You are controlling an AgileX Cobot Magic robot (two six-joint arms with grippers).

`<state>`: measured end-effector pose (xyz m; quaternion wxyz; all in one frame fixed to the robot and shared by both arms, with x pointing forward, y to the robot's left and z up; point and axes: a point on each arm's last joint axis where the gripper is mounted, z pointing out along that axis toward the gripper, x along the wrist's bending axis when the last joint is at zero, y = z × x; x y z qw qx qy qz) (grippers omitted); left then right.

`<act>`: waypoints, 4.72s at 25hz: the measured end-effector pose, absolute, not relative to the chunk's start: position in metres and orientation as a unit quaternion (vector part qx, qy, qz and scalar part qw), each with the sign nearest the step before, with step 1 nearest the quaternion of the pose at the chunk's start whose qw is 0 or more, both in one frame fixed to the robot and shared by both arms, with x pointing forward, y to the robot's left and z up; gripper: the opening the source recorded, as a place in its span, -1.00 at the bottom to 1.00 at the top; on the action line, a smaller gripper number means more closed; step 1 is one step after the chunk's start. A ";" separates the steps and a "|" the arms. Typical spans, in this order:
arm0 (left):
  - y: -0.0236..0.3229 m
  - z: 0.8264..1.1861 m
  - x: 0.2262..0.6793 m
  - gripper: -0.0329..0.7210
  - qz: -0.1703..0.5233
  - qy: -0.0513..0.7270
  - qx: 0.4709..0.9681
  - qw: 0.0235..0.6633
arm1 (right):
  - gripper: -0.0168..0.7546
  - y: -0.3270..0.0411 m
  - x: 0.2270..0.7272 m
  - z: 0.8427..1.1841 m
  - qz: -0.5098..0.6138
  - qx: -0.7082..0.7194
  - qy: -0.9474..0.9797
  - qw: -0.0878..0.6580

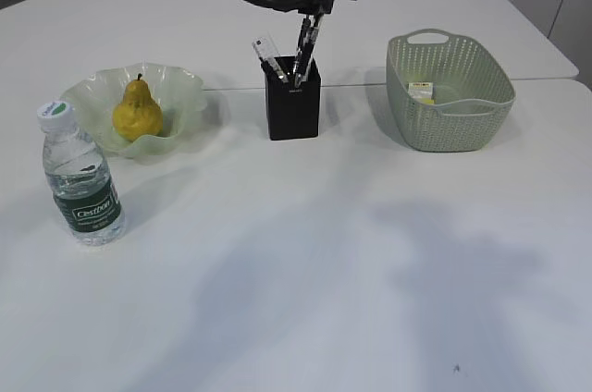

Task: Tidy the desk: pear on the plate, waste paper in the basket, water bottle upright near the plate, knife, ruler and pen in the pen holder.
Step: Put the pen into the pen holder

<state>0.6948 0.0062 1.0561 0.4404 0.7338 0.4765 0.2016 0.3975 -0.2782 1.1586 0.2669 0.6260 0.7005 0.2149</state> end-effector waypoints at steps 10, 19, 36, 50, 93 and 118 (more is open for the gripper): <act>0.063 1.069 0.722 -0.68 0.210 0.527 0.691 0.448 | 0.00 -0.277 0.406 1.154 0.203 0.627 0.705 0.263; 0.075 1.075 0.731 -0.68 0.216 0.514 0.677 0.481 | 0.00 -0.275 0.415 1.149 0.197 0.627 0.708 0.259; 0.094 1.077 0.740 -0.68 0.242 0.500 0.680 0.479 | 0.00 -0.272 0.427 1.141 0.183 0.628 0.714 0.249; 0.092 1.059 0.750 -0.68 0.203 0.465 0.686 0.521 | 0.00 -0.271 0.428 1.141 0.186 0.627 0.714 0.251; 0.079 1.014 0.758 -0.68 0.149 0.304 0.722 0.603 | 0.00 -0.270 0.432 1.140 0.187 0.625 0.714 0.251; 0.077 0.987 0.767 -0.68 0.163 0.307 0.706 0.617 | 0.00 -0.270 0.433 1.140 0.190 0.623 0.715 0.254</act>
